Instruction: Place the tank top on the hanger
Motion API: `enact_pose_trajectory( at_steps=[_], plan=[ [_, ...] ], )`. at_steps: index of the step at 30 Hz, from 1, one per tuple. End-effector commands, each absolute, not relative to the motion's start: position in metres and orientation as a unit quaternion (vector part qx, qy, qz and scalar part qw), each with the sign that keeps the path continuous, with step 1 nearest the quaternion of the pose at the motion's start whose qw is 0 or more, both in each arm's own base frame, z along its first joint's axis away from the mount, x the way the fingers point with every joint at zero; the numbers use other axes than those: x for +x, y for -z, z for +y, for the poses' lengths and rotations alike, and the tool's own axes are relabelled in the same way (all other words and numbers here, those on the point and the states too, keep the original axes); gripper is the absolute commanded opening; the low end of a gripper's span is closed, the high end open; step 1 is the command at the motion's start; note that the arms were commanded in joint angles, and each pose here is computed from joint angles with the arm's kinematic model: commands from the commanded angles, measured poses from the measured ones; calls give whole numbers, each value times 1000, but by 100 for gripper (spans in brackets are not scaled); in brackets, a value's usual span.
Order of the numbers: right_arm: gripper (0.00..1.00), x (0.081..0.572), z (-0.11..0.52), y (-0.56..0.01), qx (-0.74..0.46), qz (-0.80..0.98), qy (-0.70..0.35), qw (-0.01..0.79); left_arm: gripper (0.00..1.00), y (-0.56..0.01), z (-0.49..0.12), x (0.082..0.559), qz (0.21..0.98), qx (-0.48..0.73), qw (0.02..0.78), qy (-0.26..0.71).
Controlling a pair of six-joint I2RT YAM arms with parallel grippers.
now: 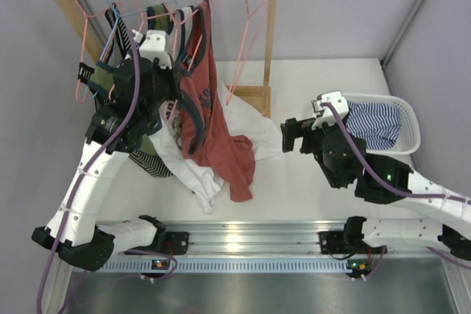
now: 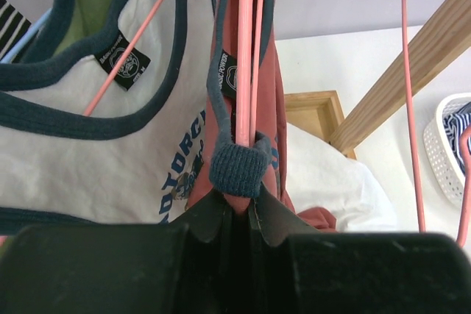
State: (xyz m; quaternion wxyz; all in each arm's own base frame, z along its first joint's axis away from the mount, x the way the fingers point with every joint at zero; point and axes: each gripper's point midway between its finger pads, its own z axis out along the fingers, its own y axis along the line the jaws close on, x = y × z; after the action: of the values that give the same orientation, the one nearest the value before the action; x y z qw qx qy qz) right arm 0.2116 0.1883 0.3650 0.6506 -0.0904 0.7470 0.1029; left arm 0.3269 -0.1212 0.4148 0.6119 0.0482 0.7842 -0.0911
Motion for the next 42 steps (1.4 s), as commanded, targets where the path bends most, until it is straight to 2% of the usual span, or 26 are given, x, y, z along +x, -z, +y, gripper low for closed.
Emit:
enact_pose_trajectory(
  at_steps=[1, 20, 29, 42],
  plan=[
    [100, 210, 192, -377, -85, 737, -119, 660, 0, -487, -117, 328, 708, 29, 696, 117],
    [100, 212, 202, -373, -103, 742, -114, 652, 0, -491, -110, 369, 715, 20, 687, 125],
    [100, 212, 200, -371, -105, 744, -109, 651, 0, -470, -109, 390, 734, 19, 667, 125],
    [100, 212, 202, -365, -109, 746, -106, 648, 0, -436, -109, 382, 757, 15, 640, 130]
  ],
)
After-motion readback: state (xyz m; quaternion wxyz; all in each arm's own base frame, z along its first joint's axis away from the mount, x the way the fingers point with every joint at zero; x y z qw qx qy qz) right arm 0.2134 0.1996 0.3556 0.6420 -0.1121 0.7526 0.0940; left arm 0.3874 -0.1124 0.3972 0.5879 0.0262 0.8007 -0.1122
